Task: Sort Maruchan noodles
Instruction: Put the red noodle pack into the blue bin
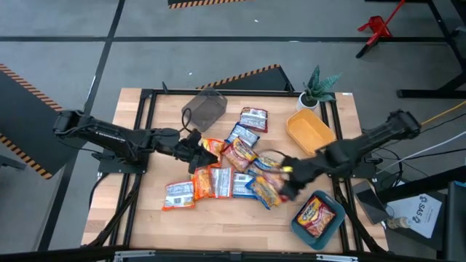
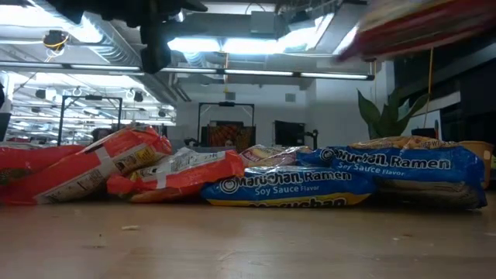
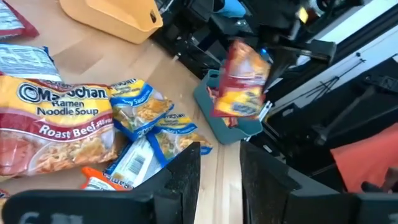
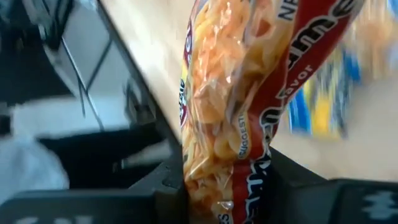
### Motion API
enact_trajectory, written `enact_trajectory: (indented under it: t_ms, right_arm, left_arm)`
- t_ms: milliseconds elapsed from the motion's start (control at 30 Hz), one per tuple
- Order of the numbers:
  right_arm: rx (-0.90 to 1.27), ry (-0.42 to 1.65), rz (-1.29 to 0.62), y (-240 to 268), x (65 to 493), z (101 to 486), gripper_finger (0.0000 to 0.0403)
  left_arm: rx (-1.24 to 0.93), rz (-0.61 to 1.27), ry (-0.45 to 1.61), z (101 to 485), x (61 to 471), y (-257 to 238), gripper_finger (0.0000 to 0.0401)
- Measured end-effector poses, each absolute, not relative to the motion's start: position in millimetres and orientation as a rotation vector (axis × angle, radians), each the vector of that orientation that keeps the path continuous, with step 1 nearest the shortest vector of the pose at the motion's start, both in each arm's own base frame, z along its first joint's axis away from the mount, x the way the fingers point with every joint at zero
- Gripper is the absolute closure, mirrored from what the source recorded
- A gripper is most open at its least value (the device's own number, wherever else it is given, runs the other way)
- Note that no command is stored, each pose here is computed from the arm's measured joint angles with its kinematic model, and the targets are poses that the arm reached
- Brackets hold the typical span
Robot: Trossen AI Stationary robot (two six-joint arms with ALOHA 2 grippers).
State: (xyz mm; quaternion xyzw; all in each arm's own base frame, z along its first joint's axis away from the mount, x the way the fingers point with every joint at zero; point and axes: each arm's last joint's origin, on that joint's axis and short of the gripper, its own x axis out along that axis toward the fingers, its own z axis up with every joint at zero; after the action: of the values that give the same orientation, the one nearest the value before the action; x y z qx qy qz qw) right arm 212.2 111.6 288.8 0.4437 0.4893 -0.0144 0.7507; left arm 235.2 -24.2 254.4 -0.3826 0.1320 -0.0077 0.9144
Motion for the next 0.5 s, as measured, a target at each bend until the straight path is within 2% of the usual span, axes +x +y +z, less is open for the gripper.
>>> enact_trajectory:
  t_ms: [267, 367, 500]
  right_arm:
    - [0.762, 1.397, 0.180, 136.2, 146.1, 294.8, 0.0296]
    - [0.646, 1.571, 0.284, 140.4, 129.8, 290.1, 0.0297]
    - [0.468, 1.643, 0.487, 146.9, 119.8, 286.7, 0.0300]
  left_arm:
    - [-0.783, 0.022, 0.257, 254.3, 235.2, -22.6, 0.0293]
    - [-0.773, 0.037, 0.256, 253.8, 235.1, -22.2, 0.0293]
    - [-0.771, 0.049, 0.255, 253.4, 235.0, -21.8, 0.0293]
